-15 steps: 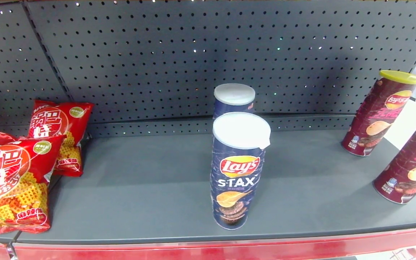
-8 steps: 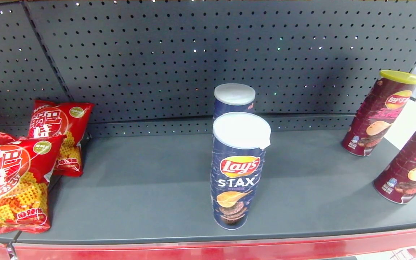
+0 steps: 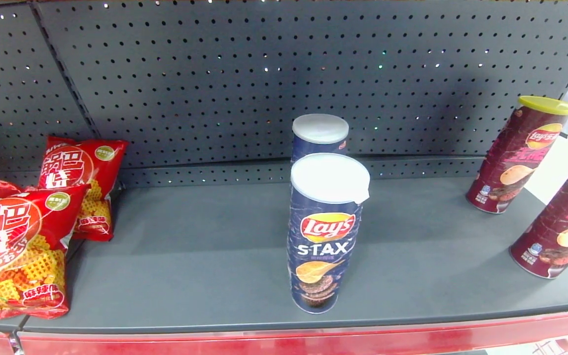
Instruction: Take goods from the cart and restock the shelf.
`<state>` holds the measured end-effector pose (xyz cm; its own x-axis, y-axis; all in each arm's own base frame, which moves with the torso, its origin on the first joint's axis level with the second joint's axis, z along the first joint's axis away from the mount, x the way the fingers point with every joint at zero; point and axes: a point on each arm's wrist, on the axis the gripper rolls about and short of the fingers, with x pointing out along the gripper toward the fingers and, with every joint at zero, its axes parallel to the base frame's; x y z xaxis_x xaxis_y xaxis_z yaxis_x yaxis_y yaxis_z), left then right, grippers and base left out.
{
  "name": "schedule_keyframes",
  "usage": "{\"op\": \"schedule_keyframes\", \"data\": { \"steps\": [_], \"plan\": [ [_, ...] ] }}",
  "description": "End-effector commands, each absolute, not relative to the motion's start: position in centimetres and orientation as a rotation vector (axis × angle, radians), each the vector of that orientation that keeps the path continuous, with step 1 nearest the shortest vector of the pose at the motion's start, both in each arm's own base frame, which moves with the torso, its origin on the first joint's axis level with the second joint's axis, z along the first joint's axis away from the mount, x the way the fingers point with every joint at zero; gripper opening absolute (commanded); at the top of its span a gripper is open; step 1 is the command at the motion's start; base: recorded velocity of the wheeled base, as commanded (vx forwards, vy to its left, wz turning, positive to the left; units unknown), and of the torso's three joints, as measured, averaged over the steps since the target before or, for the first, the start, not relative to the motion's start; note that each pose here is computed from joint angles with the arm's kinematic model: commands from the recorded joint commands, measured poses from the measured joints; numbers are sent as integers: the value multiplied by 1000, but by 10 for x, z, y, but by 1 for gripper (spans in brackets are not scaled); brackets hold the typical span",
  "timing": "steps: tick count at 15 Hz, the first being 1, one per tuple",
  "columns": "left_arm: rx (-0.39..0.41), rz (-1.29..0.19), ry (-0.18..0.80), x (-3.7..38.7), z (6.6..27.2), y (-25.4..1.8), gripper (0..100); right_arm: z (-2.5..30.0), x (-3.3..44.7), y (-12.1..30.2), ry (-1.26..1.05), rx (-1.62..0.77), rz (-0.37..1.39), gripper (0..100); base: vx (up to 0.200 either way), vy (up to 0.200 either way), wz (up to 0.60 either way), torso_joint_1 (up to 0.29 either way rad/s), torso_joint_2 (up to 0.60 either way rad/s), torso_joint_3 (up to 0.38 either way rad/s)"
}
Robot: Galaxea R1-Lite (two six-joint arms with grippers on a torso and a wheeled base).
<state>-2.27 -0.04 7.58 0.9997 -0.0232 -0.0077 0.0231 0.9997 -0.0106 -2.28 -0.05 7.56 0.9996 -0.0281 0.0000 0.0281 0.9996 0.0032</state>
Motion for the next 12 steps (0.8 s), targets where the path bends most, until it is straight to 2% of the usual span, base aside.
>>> {"op": "schedule_keyframes", "data": {
  "steps": [1, 12],
  "plan": [
    [-11, -23, 9, -23, 76, 0, 100, 76, -23, 0, 3, 3, -29, 100, 0, 0, 0, 0, 0, 0],
    [-11, -23, 9, -23, 76, 0, 100, 75, -23, 0, 5, 0, -28, 100, 0, 0, 0, 0, 0, 0]
  ]
}}
